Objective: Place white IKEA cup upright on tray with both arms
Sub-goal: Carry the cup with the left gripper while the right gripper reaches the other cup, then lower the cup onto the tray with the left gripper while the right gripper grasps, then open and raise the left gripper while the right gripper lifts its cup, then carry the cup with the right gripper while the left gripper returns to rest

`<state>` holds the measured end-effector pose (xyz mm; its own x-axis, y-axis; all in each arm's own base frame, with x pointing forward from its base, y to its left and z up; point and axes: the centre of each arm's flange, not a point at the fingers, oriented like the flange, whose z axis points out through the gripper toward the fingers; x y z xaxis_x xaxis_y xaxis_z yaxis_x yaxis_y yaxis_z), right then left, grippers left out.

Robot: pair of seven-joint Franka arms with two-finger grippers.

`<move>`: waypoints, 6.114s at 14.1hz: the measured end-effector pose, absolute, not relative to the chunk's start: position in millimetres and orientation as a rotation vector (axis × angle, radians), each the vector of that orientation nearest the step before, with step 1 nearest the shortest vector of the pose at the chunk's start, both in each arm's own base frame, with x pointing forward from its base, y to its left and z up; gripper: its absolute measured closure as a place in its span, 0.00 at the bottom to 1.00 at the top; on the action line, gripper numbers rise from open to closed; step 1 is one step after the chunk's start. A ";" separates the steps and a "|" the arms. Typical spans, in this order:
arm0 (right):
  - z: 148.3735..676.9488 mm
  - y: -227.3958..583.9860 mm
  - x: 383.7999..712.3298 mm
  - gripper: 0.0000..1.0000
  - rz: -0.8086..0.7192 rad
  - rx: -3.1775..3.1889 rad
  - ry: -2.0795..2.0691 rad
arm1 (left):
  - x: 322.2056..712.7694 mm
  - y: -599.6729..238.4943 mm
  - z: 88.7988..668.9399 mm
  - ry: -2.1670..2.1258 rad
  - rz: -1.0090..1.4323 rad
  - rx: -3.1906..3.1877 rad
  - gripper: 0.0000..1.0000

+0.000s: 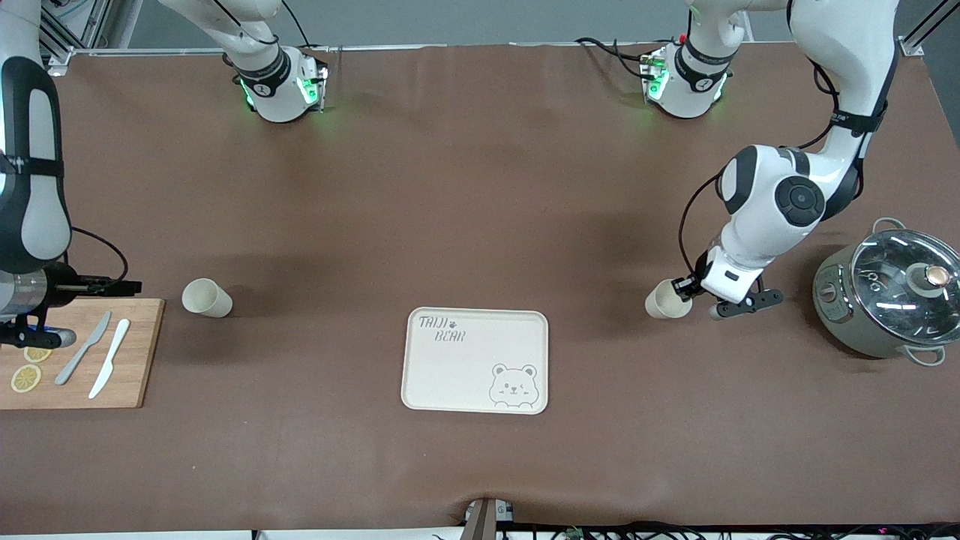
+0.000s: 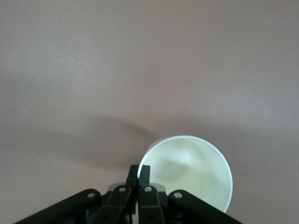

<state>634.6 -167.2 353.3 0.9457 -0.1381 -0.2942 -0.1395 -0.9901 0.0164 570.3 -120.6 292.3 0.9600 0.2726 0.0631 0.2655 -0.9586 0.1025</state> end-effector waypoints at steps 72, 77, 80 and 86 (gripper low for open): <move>341.0 185.0 713.0 0.97 0.021 -2.850 0.667 | 579.5 -48.2 626.9 0.250 0.046 3.194 0.00; 312.0 270.0 688.6 0.97 0.080 -2.834 0.784 | 554.9 -64.1 649.5 0.215 0.085 3.164 0.00; 289.0 315.5 672.6 0.97 0.089 -2.815 0.873 | 537.7 -67.5 651.2 0.208 0.082 3.173 0.00; 239.0 361.8 647.7 0.96 0.129 -2.814 0.968 | 531.5 -72.6 653.0 0.201 0.077 3.145 0.00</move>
